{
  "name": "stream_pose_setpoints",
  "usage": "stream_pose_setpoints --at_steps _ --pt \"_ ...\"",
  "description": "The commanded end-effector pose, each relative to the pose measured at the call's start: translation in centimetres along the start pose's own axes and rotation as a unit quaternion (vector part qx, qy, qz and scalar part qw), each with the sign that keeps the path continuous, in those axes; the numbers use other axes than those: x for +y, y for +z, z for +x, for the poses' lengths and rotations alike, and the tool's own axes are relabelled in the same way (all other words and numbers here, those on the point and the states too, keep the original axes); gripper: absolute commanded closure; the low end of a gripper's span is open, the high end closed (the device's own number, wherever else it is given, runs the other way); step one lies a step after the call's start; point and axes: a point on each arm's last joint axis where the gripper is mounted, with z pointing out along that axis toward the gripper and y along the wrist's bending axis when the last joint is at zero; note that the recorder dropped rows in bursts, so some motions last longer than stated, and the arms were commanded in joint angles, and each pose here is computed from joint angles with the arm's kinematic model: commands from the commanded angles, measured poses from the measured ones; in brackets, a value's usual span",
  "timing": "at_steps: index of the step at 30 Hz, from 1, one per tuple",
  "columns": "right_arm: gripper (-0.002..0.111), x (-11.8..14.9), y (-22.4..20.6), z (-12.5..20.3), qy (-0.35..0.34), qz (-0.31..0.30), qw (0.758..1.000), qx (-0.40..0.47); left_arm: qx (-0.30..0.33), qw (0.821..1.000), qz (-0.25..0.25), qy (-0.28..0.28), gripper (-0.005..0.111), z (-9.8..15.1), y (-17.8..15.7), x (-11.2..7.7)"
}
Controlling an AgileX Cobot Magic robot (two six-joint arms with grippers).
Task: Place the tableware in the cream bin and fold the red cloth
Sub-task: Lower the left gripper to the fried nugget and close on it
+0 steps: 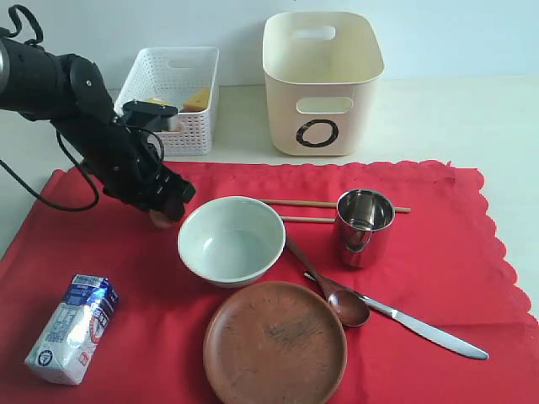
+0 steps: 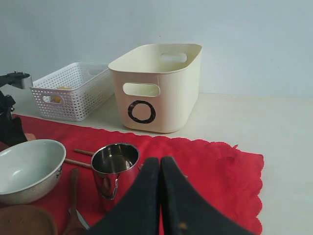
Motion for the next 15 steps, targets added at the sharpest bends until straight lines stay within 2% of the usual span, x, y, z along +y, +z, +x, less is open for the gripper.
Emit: stream_pose_setpoints --at_steps 1,7,15 --pt "0.108 0.00 0.01 0.10 0.000 -0.001 1.000 -0.002 0.003 1.000 -0.001 -0.002 0.072 0.16 0.61 0.13" --pt "0.108 0.00 0.01 0.10 0.000 -0.001 1.000 -0.002 0.013 1.000 0.002 -0.003 0.107 0.34 0.76 0.10" --pt "0.108 0.00 0.01 0.10 0.000 -0.001 1.000 -0.002 0.047 0.999 0.014 0.006 0.107 0.38 -0.06 -0.19"
